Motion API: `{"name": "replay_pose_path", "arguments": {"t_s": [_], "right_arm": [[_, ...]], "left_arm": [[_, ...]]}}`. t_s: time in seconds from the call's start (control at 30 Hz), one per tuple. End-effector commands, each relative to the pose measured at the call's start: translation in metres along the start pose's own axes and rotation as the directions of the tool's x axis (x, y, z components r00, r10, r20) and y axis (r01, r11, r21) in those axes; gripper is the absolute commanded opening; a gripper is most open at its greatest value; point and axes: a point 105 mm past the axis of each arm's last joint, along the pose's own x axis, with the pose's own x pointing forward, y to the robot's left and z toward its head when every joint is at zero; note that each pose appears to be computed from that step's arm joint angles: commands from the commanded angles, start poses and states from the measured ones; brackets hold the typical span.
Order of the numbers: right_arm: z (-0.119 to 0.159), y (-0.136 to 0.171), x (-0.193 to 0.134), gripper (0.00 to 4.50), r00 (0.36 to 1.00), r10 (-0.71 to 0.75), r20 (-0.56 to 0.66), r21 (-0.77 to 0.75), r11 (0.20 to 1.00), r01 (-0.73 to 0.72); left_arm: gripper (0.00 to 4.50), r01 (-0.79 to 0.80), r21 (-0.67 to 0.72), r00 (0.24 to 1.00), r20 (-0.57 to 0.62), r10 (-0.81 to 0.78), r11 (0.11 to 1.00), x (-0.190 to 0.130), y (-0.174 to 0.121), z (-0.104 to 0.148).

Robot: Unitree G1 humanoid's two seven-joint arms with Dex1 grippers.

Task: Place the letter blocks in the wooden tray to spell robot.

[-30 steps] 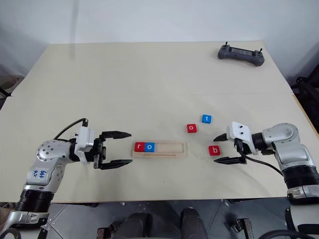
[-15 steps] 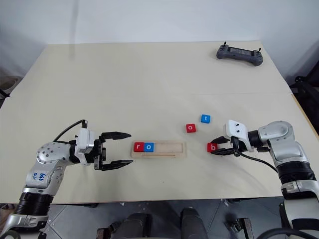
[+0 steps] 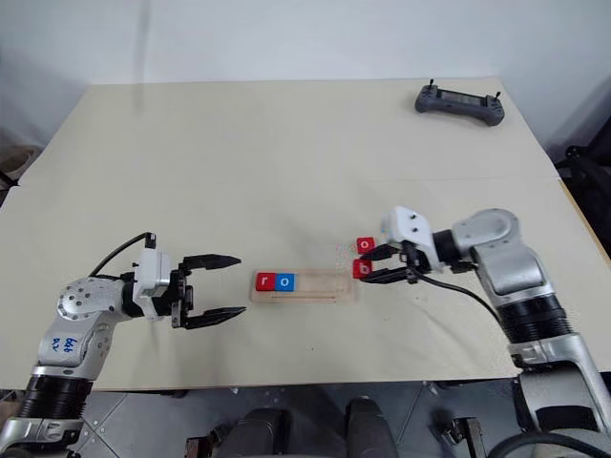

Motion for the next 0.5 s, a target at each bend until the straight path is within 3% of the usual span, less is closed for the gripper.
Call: {"name": "replay_pose_path", "arguments": {"t_s": [0.03,0.3,0.5], "right_arm": [[0.016,-0.002,0.020,1.46,1.000,-0.019,-0.021,-0.008,1.000,0.019],[0.027,0.000,0.060,1.46,0.999,-0.008,-0.031,0.013,1.000,0.008],[0.020,0.012,0.074,1.46,0.996,0.036,-0.078,0.019,0.999,-0.035]], "left_arm": [[4.50,-0.008,0.037,1.000,-0.005,0.008,0.999,-0.007,-0.001,0.004],[4.50,-0.032,0.031,0.999,-0.011,0.033,0.999,-0.012,-0.003,0.000],[4.50,-0.044,0.025,0.999,-0.006,0.044,0.999,-0.011,-0.005,0.000]]}}
